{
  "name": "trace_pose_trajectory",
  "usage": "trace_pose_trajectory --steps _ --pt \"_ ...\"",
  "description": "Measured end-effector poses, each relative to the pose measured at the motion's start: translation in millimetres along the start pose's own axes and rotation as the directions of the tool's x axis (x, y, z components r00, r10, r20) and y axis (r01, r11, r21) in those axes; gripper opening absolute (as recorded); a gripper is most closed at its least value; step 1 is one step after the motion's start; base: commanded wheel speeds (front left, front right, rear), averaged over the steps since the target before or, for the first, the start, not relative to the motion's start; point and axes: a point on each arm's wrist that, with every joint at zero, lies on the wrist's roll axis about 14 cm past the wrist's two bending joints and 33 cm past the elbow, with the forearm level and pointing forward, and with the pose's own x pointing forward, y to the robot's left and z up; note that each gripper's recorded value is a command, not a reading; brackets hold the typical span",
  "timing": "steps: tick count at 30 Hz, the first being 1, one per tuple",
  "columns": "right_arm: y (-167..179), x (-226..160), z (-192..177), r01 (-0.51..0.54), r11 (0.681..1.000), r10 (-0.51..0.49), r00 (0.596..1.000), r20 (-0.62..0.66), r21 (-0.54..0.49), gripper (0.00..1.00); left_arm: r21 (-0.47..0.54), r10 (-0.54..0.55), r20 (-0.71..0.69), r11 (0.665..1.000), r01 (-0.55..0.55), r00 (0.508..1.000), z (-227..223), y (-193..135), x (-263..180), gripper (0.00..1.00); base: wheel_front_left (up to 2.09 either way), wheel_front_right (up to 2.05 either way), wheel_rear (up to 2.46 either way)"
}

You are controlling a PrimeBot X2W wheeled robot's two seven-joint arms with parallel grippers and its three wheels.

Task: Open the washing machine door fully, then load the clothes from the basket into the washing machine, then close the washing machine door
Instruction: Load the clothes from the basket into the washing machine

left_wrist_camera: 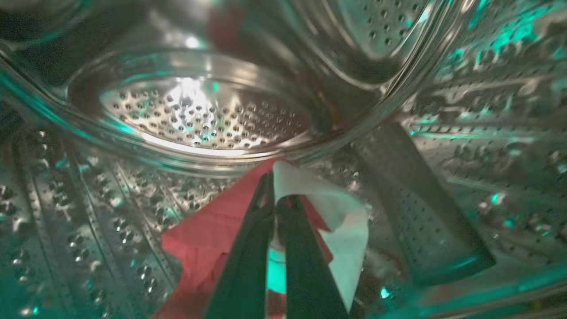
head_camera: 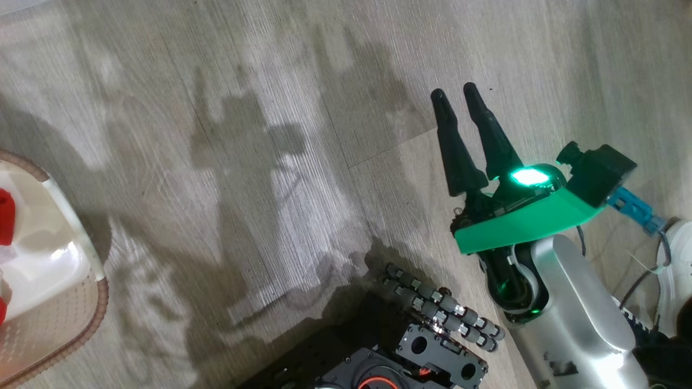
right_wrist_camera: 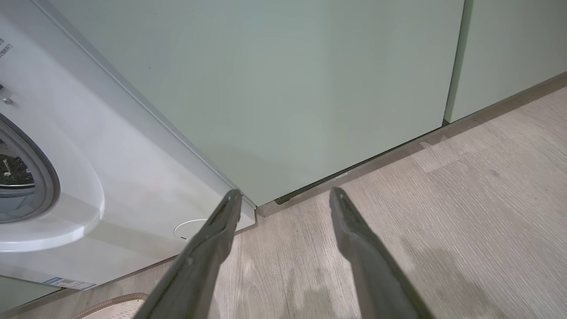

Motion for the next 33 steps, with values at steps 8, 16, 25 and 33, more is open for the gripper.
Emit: trace_pose_trajectory --steps 8,16,25,33 --pt "-1.6 1.6 -2.1 0.004 1.000 -0.004 1.000 -0.004 0.000 1.00 0.015 0.008 -0.035 1.000 -0.007 0.999 -11.8 2.9 0.1 0.76 0.00 0.00 0.00" --pt "3.7 5.1 5.3 -0.016 1.000 0.016 1.000 0.015 -0.004 1.00 0.010 0.004 -0.024 1.000 -0.003 1.000 -4.5 0.7 -1.4 1.00 0.00 0.00 0.00" --pt "9.0 8.8 19.4 -0.038 0.999 0.040 0.998 0.057 -0.029 1.00 0.000 -0.016 -0.021 1.000 0.016 1.000 6.4 -6.3 -18.0 1.00 0.00 0.00 0.00" --pt "21.0 10.1 36.2 -0.076 0.995 0.083 0.991 0.107 -0.070 1.00 0.004 -0.072 -0.063 0.997 0.072 0.995 -1.5 -27.8 -58.7 1.00 0.00 0.00 0.00"
